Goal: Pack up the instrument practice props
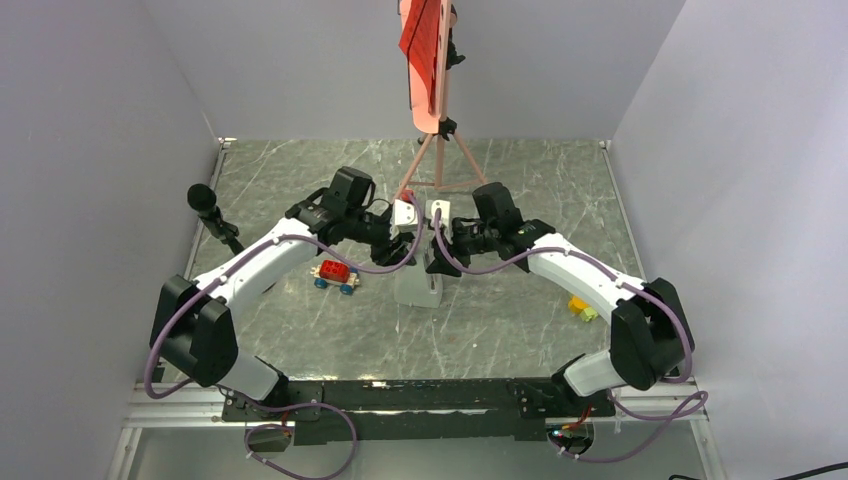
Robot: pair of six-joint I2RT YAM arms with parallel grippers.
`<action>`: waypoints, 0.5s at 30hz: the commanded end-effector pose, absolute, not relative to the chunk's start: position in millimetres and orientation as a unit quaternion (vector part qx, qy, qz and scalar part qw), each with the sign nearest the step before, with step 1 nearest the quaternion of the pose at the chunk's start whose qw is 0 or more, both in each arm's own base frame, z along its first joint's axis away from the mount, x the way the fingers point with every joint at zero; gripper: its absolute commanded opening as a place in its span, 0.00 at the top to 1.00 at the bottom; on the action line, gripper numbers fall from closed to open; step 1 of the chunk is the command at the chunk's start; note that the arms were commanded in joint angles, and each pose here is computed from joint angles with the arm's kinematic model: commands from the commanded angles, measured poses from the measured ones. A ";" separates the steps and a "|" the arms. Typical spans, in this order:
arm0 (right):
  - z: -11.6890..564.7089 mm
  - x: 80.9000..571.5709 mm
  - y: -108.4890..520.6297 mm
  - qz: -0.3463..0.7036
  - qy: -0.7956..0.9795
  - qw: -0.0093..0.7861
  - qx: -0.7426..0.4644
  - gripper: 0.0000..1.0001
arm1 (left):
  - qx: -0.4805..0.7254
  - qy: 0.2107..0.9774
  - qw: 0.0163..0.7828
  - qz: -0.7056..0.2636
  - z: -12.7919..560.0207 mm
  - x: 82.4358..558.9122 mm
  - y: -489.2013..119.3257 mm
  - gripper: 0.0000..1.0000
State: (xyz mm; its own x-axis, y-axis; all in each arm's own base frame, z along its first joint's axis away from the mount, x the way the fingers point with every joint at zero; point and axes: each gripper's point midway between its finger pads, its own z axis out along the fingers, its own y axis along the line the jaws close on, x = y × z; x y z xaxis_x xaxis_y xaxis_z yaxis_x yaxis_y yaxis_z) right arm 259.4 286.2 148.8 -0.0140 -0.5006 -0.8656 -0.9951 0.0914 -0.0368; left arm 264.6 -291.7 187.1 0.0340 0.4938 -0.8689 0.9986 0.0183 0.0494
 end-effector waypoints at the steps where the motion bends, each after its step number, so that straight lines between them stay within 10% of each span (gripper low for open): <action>1: 97.9 231.8 278.8 0.314 0.677 0.293 -0.597 1.00 | 0.606 0.621 0.365 -0.337 172.3 262.3 -290.7 0.99; 15: 109.0 214.6 300.8 0.362 0.646 0.279 -0.612 0.96 | 0.592 0.621 0.381 -0.345 179.3 266.6 -302.3 0.99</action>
State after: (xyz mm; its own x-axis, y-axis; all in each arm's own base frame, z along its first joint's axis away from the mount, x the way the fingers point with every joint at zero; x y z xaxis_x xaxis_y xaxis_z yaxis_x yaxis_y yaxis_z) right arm 259.7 290.5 148.2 -0.0300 -0.5274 -0.8491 -0.9951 0.0961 -0.0245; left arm 265.7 -292.2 187.5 0.0002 0.4795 -0.8775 0.9983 0.0514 0.0283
